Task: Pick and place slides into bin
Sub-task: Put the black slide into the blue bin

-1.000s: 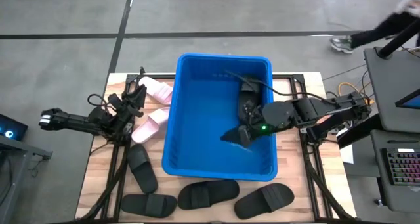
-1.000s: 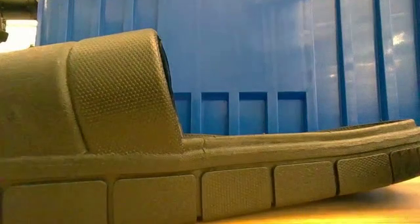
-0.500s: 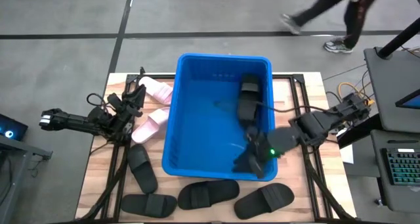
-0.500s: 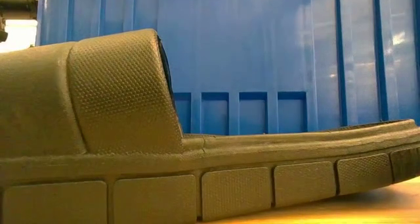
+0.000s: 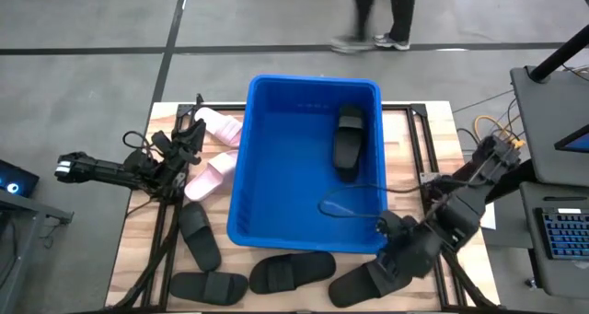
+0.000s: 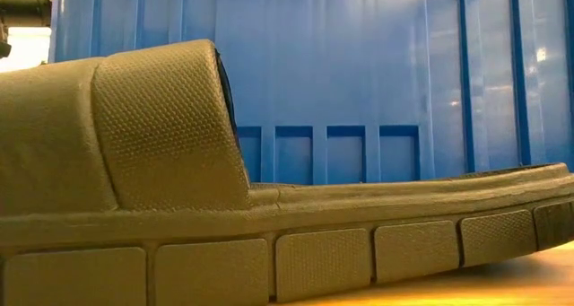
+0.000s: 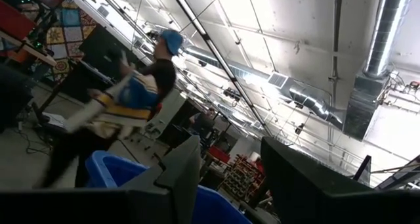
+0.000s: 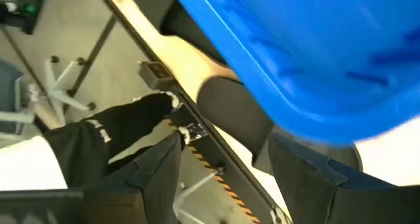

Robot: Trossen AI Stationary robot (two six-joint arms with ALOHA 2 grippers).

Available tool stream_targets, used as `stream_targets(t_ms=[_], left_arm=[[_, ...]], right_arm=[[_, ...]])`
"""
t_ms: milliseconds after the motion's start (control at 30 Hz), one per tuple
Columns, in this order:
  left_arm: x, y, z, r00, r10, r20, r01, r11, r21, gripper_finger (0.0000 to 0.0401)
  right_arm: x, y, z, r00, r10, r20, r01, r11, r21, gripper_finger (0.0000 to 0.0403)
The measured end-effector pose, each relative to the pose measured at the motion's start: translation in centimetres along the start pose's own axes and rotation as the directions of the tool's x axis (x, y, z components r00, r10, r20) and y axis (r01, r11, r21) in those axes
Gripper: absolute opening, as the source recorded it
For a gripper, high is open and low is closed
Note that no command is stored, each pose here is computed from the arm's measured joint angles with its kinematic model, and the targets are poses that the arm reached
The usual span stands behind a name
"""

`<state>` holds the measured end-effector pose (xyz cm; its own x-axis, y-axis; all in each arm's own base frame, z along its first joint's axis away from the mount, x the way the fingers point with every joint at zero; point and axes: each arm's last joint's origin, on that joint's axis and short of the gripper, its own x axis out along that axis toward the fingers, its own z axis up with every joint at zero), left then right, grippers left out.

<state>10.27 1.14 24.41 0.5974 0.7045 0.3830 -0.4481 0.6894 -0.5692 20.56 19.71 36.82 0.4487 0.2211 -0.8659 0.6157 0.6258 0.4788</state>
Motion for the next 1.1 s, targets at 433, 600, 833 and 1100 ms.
stream_targets(t_ms=[433, 600, 833, 1100], left_arm=[[0.0, 0.0, -0.1, 1.0, 0.0, -0.005, 0.0, 1.0, 0.007, 0.0148], [0.0, 0.0, -0.1, 1.0, 0.001, -0.006, -0.001, 1.0, 0.008, 0.0148], [0.0, 0.0, -0.2, 1.0, 0.001, -0.008, -0.001, 1.0, 0.01, 0.0148], [0.0, 0.0, -0.1, 1.0, 0.001, -0.005, -0.001, 1.0, 0.007, 0.0148]], right_arm=[[3.9, -2.6, -4.1, 0.993, -0.113, 0.028, 0.109, 0.986, 0.13, 0.0219], [5.8, -3.2, -4.5, 0.998, -0.066, 0.018, 0.062, 0.985, 0.16, 0.0219], [8.8, -5.3, -5.1, 0.996, -0.089, 0.018, 0.082, 0.966, 0.244, 0.0219], [9.8, -6.7, -6.0, 0.994, -0.109, -0.006, 0.107, 0.963, 0.249, 0.0219]])
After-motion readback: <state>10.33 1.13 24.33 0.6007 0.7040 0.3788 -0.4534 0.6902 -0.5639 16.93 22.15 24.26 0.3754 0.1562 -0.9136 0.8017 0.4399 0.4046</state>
